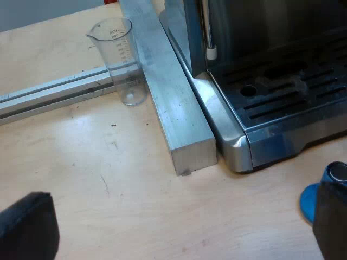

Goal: Put the handle in the coffee machine

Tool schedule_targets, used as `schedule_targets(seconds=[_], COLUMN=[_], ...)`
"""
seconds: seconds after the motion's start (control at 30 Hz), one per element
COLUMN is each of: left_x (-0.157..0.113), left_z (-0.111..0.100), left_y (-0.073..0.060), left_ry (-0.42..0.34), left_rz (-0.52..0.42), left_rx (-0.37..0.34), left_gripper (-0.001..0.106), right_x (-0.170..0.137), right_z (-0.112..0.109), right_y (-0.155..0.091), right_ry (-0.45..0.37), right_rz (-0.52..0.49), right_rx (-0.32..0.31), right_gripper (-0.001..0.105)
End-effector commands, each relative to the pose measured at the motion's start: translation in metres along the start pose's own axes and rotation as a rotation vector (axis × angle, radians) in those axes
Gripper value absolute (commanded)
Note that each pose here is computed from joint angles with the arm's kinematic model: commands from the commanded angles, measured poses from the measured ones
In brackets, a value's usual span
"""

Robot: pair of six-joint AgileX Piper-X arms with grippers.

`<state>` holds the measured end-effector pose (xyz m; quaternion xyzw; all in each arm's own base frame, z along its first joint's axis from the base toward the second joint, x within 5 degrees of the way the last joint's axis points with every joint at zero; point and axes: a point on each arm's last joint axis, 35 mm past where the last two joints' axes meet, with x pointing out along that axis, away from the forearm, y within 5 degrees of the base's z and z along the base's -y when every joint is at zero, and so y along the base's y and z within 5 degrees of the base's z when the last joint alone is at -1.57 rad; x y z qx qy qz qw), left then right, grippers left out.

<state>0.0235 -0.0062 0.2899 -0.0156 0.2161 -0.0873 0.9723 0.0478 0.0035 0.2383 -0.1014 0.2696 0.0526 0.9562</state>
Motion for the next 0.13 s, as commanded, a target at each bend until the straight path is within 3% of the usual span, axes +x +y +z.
schedule_targets(seconds=[0.03,0.13], left_x=[0.002,0.002], left_z=[0.0027,0.0027], left_y=[0.0005,0.0005], left_ry=[-0.004,-0.004], left_rz=[0.004,0.004], left_rx=[-0.008,-0.008], left_gripper=[0.097,0.097], right_x=[-0.0008,-0.0008], right_z=[0.0024,0.0024], right_y=[-0.0008,-0.0008], right_ry=[-0.007,-0.007], right_rz=[-0.006,-0.006], right_rx=[-0.001,-0.001], right_gripper=[0.069,0.069])
